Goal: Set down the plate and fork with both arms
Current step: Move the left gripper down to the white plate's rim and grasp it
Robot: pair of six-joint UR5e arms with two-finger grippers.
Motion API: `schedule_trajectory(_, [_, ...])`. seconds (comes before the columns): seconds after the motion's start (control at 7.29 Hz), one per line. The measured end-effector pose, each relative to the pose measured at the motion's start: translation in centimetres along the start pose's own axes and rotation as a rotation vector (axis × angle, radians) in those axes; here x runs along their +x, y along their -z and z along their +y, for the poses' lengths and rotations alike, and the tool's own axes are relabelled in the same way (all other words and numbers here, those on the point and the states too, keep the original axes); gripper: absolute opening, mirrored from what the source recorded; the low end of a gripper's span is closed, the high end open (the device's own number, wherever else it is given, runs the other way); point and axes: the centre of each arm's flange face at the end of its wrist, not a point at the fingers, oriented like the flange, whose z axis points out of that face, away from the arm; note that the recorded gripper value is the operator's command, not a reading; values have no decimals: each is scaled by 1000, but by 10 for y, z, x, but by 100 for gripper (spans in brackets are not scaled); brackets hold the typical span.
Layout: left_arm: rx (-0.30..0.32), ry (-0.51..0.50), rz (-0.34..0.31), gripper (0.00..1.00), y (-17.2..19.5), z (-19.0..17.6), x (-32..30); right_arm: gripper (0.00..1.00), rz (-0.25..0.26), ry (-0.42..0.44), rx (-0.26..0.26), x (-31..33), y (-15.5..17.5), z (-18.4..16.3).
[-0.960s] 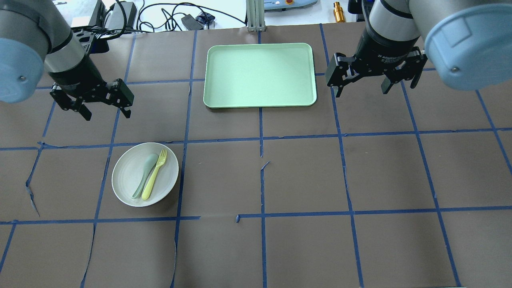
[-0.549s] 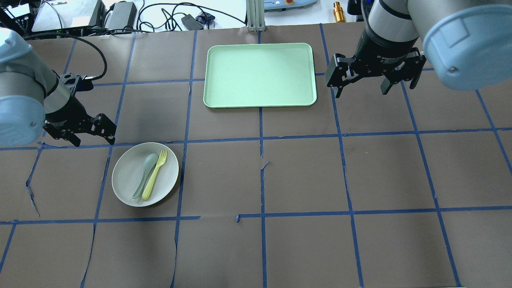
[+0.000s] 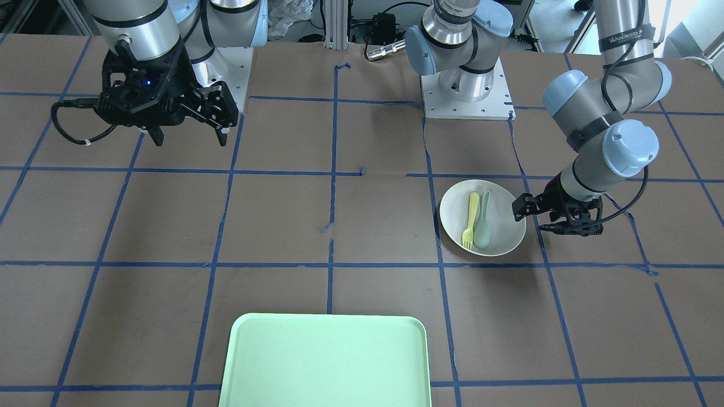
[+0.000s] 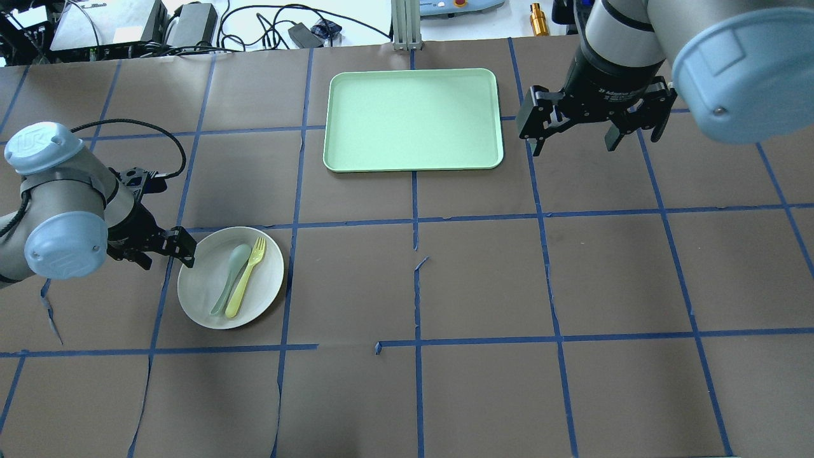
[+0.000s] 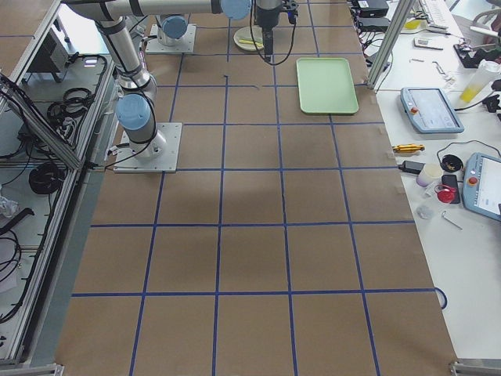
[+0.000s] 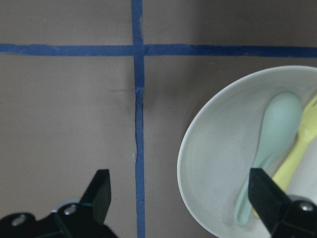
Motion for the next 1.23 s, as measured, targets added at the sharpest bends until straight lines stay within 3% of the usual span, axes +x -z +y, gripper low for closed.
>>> schedule_trajectory(0.27, [-24,-2,10,32,-18,2,1,100,0,0,1,0,0,0])
schedule_trajectory(0.41, [-30,-3,12,13,-23,2,1,100,1,0,1,0,0,0])
schedule_trajectory(0.55, [-34,-5,14,0,-25,1,2,100,1,0,0,0,0,0])
schedule_trajectory(0.96, [-30,-27,9,0,-23,0,5,100,3,1,3,0,2,0])
schedule_trajectory(1.23, [22,-28,29,0,-4,-6,2,100,3,1,4,0,2,0])
